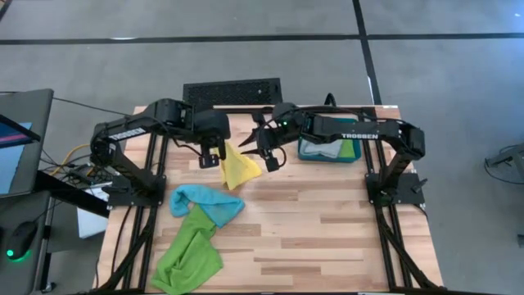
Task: Fold microfiber towels
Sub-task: Fold the yellow microfiber cloth
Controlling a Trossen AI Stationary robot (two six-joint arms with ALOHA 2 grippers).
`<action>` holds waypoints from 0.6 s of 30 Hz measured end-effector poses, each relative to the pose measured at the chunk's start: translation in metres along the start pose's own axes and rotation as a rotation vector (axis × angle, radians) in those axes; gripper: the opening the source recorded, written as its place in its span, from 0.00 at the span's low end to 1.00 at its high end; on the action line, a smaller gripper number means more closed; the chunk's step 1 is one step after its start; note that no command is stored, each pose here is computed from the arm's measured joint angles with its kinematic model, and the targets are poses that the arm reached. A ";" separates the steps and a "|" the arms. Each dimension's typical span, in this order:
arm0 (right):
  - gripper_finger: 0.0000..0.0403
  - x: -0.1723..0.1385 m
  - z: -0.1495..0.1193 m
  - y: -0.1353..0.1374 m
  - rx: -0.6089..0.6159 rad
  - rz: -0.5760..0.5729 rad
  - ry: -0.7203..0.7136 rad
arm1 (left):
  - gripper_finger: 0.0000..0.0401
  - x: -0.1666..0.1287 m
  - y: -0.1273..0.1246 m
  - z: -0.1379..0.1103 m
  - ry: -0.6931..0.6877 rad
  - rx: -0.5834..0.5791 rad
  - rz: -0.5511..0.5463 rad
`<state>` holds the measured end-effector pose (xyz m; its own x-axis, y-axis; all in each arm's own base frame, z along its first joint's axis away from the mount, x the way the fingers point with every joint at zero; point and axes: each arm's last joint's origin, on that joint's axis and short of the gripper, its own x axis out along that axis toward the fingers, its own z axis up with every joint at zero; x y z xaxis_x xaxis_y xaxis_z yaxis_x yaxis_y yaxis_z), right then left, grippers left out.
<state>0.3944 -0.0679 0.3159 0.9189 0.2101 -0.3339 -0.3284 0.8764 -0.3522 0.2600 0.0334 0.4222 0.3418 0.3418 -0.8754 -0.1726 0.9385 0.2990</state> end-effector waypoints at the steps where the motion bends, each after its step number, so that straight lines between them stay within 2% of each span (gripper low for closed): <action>1: 0.31 0.000 0.000 0.000 0.001 0.000 0.000 | 0.00 0.000 0.001 0.002 -0.017 -0.012 0.008; 6: 0.31 0.000 0.000 -0.001 0.018 -0.006 0.004 | 0.00 0.000 0.008 0.006 -0.057 -0.039 0.047; 10: 0.31 -0.004 -0.005 -0.008 0.103 -0.027 0.011 | 0.00 -0.007 0.013 0.007 -0.083 -0.057 0.081; 18: 0.31 -0.013 -0.015 -0.025 0.202 -0.080 0.026 | 0.00 -0.042 0.026 0.009 -0.220 -0.120 0.168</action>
<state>0.3878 -0.0992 0.3157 0.9332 0.1277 -0.3358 -0.2020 0.9595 -0.1965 0.2496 0.0443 0.4704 0.4886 0.5066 -0.7103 -0.3469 0.8598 0.3746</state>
